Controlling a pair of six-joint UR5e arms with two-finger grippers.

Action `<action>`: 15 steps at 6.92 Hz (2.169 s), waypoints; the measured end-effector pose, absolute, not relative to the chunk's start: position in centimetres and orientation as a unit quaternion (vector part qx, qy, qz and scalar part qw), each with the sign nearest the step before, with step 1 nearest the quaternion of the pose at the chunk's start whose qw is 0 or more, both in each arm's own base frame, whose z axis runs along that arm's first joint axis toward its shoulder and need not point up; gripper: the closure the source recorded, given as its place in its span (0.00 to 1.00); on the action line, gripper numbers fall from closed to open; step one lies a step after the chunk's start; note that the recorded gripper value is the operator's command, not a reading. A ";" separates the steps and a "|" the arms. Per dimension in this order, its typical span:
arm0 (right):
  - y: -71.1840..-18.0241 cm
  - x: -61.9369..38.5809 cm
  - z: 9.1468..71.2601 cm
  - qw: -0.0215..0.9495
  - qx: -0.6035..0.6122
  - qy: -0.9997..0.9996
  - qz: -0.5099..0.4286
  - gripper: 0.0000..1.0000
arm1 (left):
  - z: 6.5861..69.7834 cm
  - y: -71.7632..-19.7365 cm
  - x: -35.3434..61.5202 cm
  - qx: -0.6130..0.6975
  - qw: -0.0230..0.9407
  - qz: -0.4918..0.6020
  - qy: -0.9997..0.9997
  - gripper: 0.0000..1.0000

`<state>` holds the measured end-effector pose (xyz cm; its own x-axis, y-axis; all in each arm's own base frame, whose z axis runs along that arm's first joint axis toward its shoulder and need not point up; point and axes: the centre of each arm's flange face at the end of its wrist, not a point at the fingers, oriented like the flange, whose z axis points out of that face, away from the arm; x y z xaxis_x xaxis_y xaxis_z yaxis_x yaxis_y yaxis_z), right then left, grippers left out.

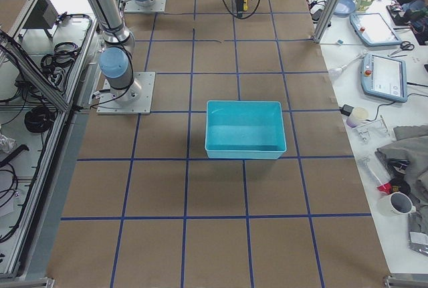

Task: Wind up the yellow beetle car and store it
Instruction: 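Close the left gripper on the yellow car and press it down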

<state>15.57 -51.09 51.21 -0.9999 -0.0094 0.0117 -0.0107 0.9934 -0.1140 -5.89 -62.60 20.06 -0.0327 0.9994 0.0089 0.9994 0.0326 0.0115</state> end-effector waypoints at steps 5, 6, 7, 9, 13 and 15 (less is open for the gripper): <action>-51.1 15.6 51.2 0.005 0.005 -0.998 0.057 0.00 | 18.9 -61.7 -5.8 0.683 -0.002 0.005 0.731 0.23; -51.1 15.6 51.2 0.005 0.005 -0.998 0.057 0.00 | 19.0 -61.7 -5.8 0.683 -0.002 0.004 0.731 0.25; -51.1 15.6 51.2 0.006 0.005 -0.998 0.057 0.00 | 19.0 -61.7 -5.9 0.683 -0.003 0.003 0.731 0.27; -51.1 15.6 51.2 0.006 0.005 -0.998 0.057 0.00 | 19.2 -61.6 -5.9 0.683 -0.003 0.003 0.730 0.39; -51.1 15.6 51.1 0.006 0.006 -0.998 0.056 0.00 | 19.2 -61.8 -5.8 0.687 0.002 0.004 0.727 0.74; -51.1 15.6 51.1 0.005 0.006 -0.998 0.056 0.00 | 19.2 -61.9 -5.2 0.688 0.002 0.005 0.726 0.76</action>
